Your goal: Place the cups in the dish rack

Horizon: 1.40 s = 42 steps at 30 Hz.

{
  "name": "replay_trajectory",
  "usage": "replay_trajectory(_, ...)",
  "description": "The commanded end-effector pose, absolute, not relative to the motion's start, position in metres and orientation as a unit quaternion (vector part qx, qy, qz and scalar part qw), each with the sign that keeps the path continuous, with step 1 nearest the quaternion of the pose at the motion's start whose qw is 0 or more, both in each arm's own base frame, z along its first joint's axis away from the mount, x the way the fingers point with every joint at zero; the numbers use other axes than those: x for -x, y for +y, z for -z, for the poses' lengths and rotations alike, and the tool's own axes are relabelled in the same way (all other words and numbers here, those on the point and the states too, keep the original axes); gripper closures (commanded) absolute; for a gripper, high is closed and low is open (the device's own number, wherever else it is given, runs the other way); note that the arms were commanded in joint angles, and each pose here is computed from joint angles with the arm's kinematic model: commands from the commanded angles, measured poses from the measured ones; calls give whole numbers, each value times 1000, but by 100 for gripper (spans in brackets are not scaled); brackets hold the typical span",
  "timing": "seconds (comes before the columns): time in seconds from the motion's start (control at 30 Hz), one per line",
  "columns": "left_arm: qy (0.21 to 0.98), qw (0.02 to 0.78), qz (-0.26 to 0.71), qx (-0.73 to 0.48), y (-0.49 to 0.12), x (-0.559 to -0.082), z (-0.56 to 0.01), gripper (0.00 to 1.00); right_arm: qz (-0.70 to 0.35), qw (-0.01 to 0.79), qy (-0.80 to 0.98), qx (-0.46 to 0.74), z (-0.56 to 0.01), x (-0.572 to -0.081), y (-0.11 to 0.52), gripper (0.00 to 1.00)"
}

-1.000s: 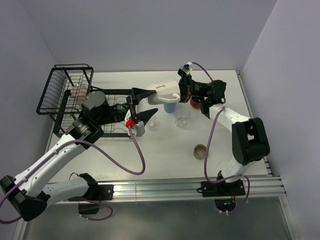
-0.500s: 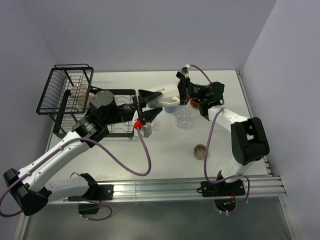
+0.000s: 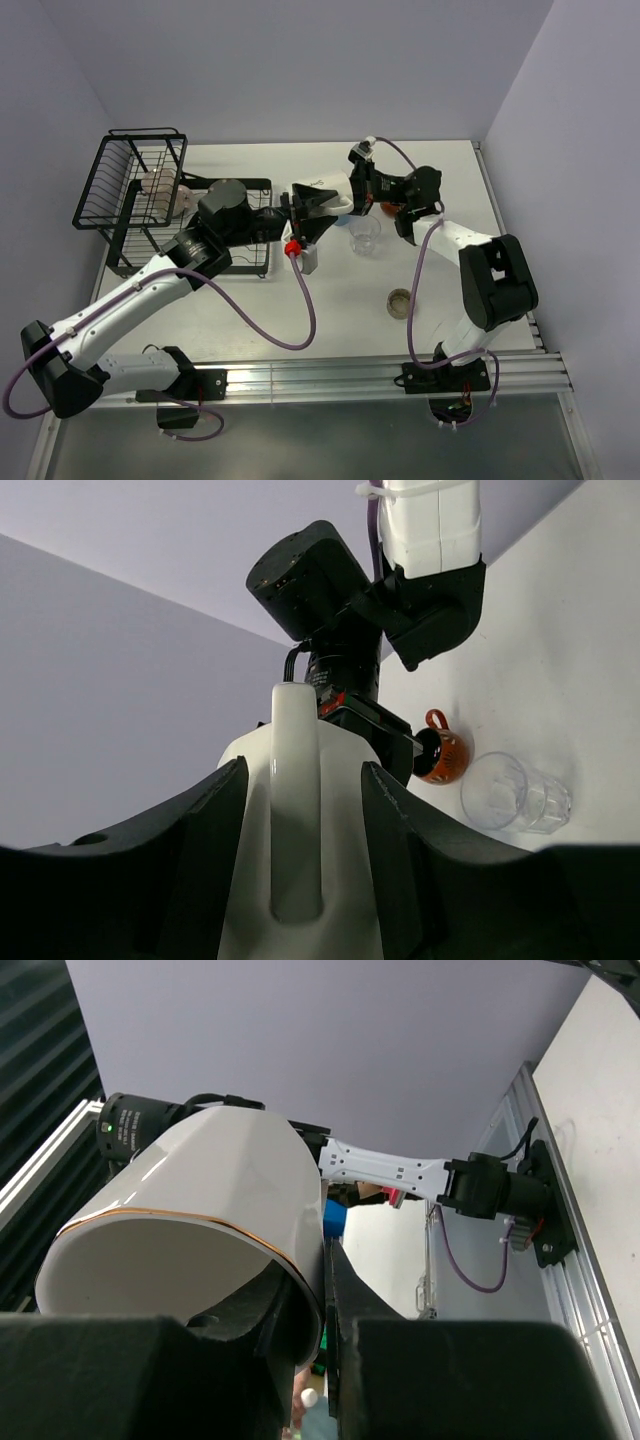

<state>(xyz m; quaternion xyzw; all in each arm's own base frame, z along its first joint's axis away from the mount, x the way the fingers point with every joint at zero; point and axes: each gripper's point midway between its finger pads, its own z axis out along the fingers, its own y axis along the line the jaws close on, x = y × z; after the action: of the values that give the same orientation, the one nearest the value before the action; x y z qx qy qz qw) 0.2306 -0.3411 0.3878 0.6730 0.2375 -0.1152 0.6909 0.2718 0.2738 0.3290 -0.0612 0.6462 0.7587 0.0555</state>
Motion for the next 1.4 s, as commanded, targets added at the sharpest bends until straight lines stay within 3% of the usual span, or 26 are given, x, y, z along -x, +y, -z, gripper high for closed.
replay_trajectory(0.0,257,683,124,-673,-347,-237,-383,44,-771,99,618,114,-355,-252,280,100)
replay_trajectory(0.77,274,677,132,-670,-352,-241,-379,62,-771,100,618,113,-352,-249,281,100)
replay_trajectory(0.97,284,680,126,-664,-349,-244,-381,77,-773,101,615,117,-355,-247,281,100)
replay_trajectory(1.1,291,682,122,-660,-347,-246,-384,95,-773,100,615,118,-354,-246,281,100)
replay_trajectory(1.17,296,678,120,-662,-346,-246,-383,99,-772,98,617,119,-353,-247,281,99)
replay_trajectory(1.23,304,673,120,-664,-344,-246,-383,100,-770,94,620,118,-352,-247,282,89)
replay_trajectory(1.27,308,668,119,-667,-343,-247,-380,100,-769,94,621,119,-351,-247,282,72)
replay_trajectory(1.33,310,664,116,-670,-341,-246,-383,100,-768,91,623,117,-350,-247,282,57)
replay_trajectory(1.37,316,660,113,-672,-339,-246,-381,100,-766,92,625,119,-349,-246,282,44)
